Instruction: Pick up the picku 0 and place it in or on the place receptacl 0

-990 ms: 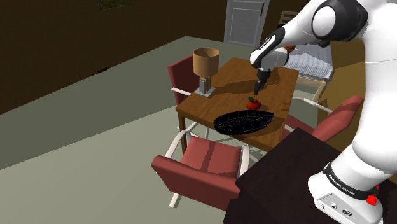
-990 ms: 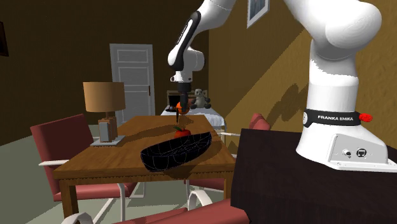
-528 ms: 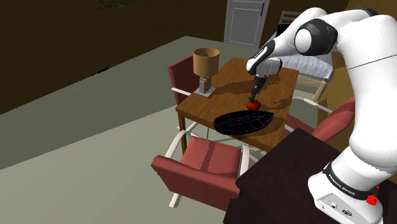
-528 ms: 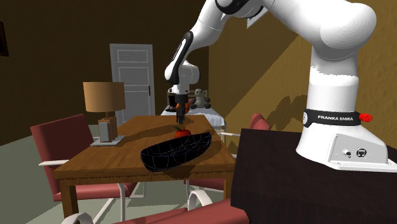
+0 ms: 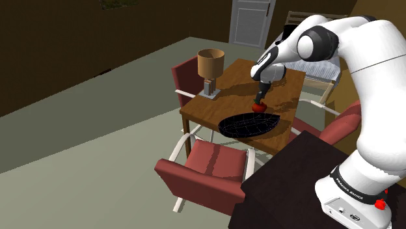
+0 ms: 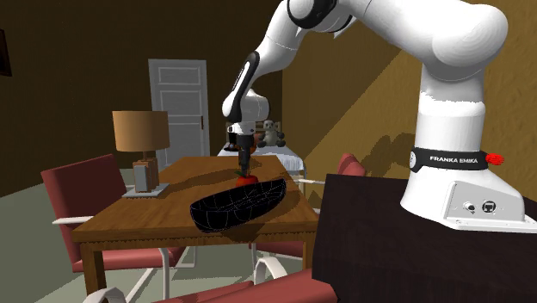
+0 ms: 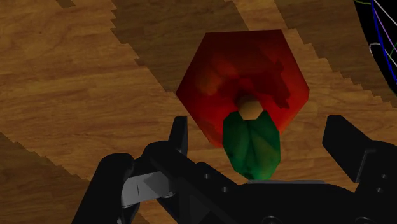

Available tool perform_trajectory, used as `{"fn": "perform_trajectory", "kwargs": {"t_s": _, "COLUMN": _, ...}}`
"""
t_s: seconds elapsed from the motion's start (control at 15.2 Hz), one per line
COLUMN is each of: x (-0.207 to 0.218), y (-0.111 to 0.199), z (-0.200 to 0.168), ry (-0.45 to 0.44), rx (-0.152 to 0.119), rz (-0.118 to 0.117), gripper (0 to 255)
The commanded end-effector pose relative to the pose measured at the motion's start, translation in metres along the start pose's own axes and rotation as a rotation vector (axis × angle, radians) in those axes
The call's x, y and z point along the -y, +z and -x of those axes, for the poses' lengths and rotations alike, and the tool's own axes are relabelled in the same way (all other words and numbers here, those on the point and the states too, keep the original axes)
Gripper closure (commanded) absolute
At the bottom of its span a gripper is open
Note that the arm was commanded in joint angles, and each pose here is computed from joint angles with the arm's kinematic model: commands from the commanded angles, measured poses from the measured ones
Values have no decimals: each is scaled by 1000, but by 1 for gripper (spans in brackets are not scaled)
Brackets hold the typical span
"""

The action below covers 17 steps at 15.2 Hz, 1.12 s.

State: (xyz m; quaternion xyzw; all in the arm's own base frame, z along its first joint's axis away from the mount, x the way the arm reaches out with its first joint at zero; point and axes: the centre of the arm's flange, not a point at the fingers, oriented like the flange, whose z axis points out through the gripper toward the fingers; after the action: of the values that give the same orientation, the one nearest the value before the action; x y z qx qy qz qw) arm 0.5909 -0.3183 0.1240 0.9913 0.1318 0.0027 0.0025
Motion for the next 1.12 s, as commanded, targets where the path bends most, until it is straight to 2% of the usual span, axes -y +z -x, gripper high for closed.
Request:
{"fn": "perform_trajectory", "kwargs": {"t_s": 0.0, "x": 0, "y": 0, "z": 0, "ry": 0, "rx": 0, "rz": 0, "gripper": 0}}
{"fn": "perform_trajectory", "kwargs": {"t_s": 0.2, "x": 0, "y": 0, "z": 0, "ry": 0, "rx": 0, "rz": 0, "gripper": 0}}
{"fn": "perform_trajectory", "kwargs": {"t_s": 0.26, "x": 0, "y": 0, "z": 0, "ry": 0, "rx": 0, "rz": 0, "gripper": 255}}
{"fn": "perform_trajectory", "kwargs": {"t_s": 0.86, "x": 0, "y": 0, "z": 0, "ry": 0, "rx": 0, "rz": 0, "gripper": 255}}
{"fn": "perform_trajectory", "kwargs": {"t_s": 1.06, "x": 0, "y": -15, "z": 0, "ry": 0, "rx": 0, "rz": 0, "gripper": 255}}
